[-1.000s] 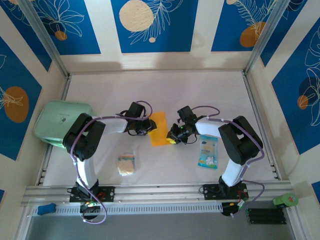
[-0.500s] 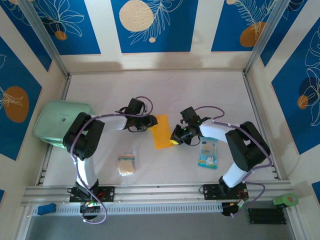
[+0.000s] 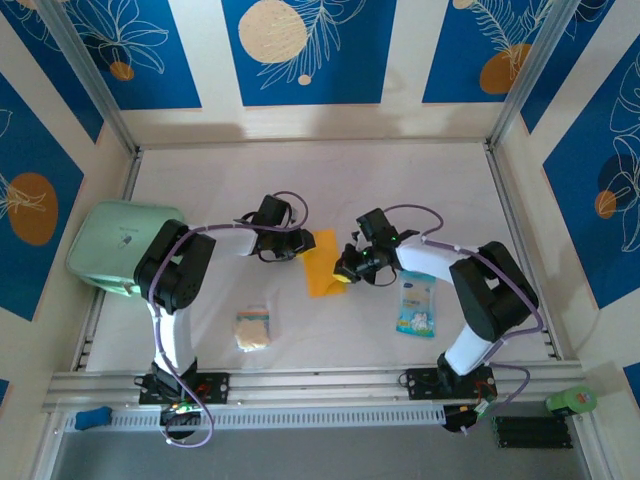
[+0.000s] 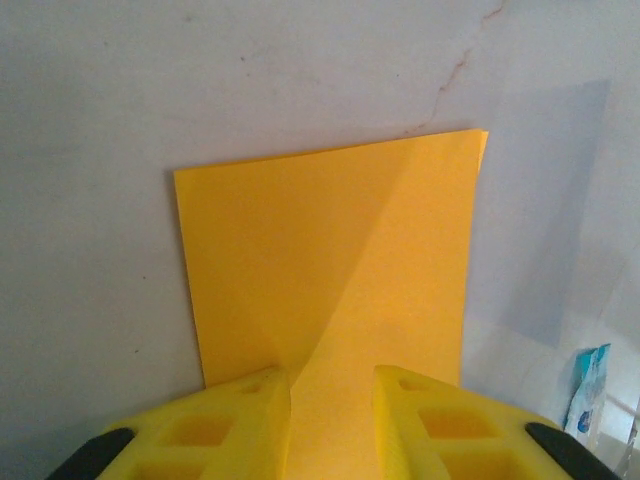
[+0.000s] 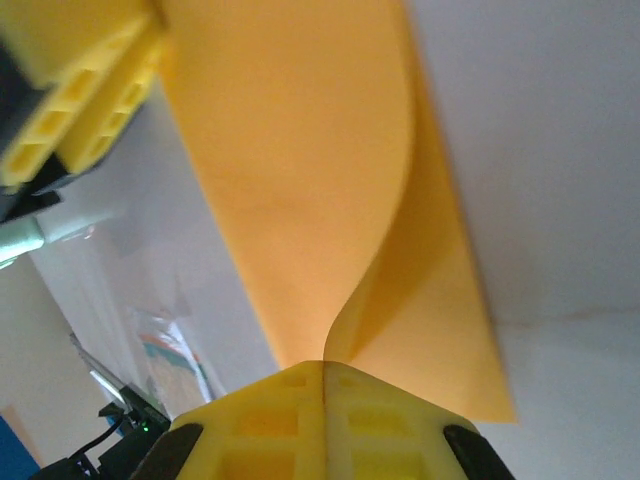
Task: Fold a paper plane with a square sheet of paper (pick it up from the middle)
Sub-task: Fold the triangle a second time at the center of the table.
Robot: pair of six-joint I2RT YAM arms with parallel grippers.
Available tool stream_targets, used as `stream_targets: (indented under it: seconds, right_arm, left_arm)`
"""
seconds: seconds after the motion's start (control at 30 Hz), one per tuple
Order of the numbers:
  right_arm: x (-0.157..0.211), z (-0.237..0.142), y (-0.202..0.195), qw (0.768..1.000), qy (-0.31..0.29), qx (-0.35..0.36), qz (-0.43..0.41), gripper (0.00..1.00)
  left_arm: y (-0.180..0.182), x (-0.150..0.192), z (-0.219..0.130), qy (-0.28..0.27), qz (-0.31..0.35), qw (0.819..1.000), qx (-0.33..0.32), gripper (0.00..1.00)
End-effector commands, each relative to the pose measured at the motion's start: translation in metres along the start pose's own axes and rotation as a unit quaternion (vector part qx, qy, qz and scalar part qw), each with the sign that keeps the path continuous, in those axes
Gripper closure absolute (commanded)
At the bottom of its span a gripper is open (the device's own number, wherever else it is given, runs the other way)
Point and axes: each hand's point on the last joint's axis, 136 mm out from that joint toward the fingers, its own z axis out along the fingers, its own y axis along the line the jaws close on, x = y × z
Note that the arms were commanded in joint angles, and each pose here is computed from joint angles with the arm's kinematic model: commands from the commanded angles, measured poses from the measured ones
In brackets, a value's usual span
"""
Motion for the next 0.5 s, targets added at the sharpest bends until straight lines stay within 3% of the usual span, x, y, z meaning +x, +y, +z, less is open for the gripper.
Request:
stream_targets:
  seconds: [0.0,0.47]
  right_arm:
    - [-0.004,0.006,0.025,0.999,0.01,-0.028,-0.037,0.98]
    - [-0.028,0.04,0.037,0.999,-0.023,-0.012,-0.041,1.0]
  left_arm:
    - [0.035,0.019,0.01,0.033,-0.019,0.998,-0.05,0.7]
    - [0.032,0.017,0.007,0.027,-0.02,0.998,-0.051,0.74]
